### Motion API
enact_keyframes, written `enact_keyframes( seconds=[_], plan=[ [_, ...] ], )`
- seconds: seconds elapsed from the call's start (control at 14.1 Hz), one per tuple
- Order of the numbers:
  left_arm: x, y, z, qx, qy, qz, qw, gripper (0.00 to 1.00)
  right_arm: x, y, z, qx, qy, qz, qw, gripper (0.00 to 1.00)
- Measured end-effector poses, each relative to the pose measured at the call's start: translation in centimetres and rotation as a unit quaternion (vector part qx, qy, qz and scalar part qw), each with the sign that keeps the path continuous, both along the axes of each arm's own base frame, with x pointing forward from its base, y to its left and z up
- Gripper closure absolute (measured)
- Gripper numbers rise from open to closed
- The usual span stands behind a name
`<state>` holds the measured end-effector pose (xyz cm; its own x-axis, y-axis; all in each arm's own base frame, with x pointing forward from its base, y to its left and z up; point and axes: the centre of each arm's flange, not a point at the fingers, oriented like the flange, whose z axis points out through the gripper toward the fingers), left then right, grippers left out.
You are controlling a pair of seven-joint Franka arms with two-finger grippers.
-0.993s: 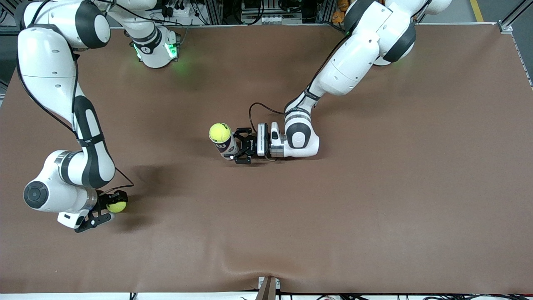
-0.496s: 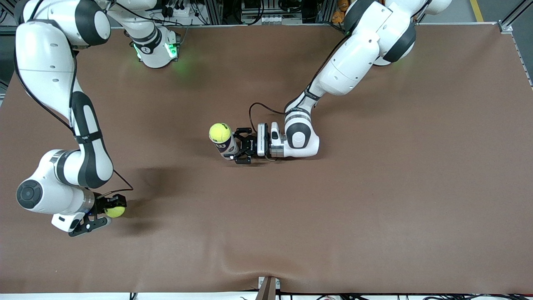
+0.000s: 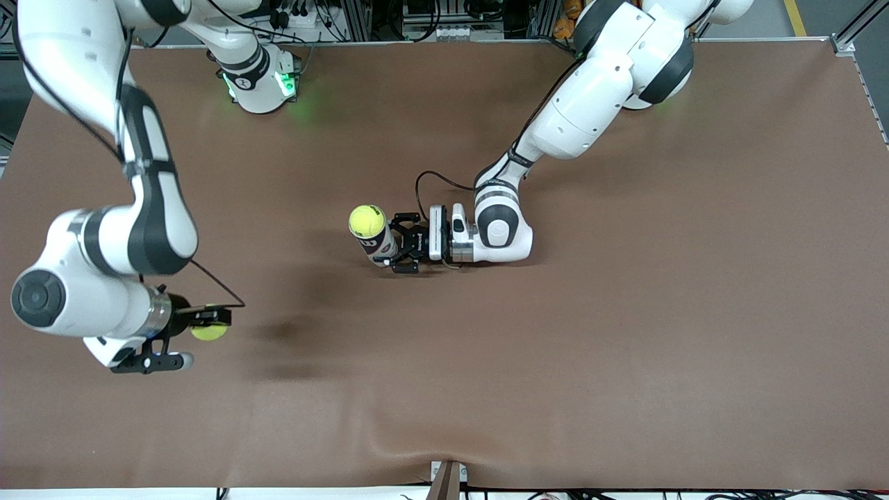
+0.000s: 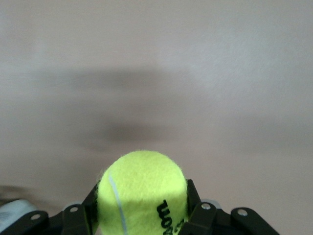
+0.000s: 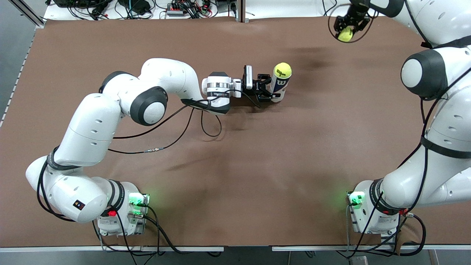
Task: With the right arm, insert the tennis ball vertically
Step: 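Move the ball over the can opening with the right gripper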
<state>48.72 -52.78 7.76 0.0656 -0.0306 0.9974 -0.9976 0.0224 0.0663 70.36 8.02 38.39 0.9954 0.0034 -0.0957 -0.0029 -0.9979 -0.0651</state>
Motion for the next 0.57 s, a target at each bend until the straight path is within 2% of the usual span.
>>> enact_keyframes(
  seconds=[0.21, 0.43, 0.57],
  plan=[
    [0.0, 0.0, 0.0, 0.000, 0.000, 0.000, 1.000, 0.19, -2.5, 5.1, 4.6, -0.006, 0.014, -0.035, 0.999, 0.33],
    [0.0, 0.0, 0.0, 0.000, 0.000, 0.000, 1.000, 0.19, -5.7, 11.0, 7.5, -0.020, 0.040, -0.077, 0.996, 0.33],
    [0.0, 0.0, 0.0, 0.000, 0.000, 0.000, 1.000, 0.19, -8.7, 17.0, 7.8, -0.043, 0.064, -0.116, 0.990, 0.33]
  ],
)
